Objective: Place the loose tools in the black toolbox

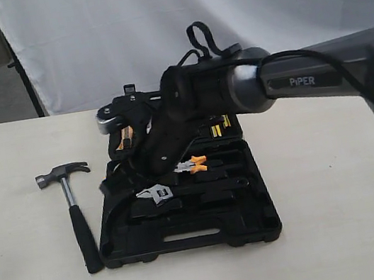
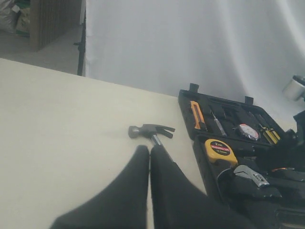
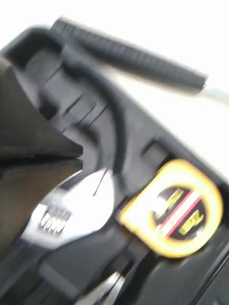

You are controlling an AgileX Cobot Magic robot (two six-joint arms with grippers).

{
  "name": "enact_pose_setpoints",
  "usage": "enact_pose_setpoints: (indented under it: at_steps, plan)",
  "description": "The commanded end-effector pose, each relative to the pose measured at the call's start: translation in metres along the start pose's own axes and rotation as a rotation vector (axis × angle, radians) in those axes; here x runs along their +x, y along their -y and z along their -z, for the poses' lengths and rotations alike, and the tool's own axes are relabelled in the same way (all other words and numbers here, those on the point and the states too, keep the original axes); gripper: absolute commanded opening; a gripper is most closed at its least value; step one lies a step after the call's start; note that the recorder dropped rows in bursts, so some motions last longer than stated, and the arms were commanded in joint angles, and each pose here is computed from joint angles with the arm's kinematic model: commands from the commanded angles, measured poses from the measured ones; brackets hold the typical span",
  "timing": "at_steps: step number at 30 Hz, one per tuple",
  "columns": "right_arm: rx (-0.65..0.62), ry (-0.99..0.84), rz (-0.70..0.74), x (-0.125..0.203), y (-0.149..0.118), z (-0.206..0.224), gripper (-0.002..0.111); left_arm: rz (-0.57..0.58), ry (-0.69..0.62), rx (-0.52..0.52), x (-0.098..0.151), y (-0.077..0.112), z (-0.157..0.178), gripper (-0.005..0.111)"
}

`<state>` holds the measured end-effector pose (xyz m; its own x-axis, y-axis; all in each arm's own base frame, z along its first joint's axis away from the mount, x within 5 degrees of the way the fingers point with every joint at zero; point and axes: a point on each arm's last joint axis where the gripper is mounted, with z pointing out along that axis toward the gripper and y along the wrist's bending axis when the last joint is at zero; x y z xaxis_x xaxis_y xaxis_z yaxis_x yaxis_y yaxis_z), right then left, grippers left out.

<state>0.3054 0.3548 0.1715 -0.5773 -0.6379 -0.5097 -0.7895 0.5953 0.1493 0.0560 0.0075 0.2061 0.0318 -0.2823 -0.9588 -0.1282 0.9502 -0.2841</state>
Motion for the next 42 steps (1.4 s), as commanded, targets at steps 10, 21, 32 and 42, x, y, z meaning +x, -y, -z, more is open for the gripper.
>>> enact_pose_setpoints:
  at_steps: [10,21,32,42]
  plan:
    - [-0.088,0.248,0.067,-0.025,-0.088,-0.038,0.044,0.0,0.02,-0.021,-0.002,-0.001,0.0,0.001]
    - [-0.055,0.23,0.094,-0.032,-0.068,-0.084,0.067,0.0,0.02,-0.021,-0.002,-0.001,0.0,0.001]
    - [-0.043,0.191,0.157,-0.022,-0.067,-0.116,0.063,0.0,0.02,-0.021,-0.002,-0.001,0.0,0.001]
    - [-0.081,0.119,0.141,-0.013,-0.082,-0.12,0.005,0.0,0.02,-0.021,-0.002,-0.001,0.0,0.001]
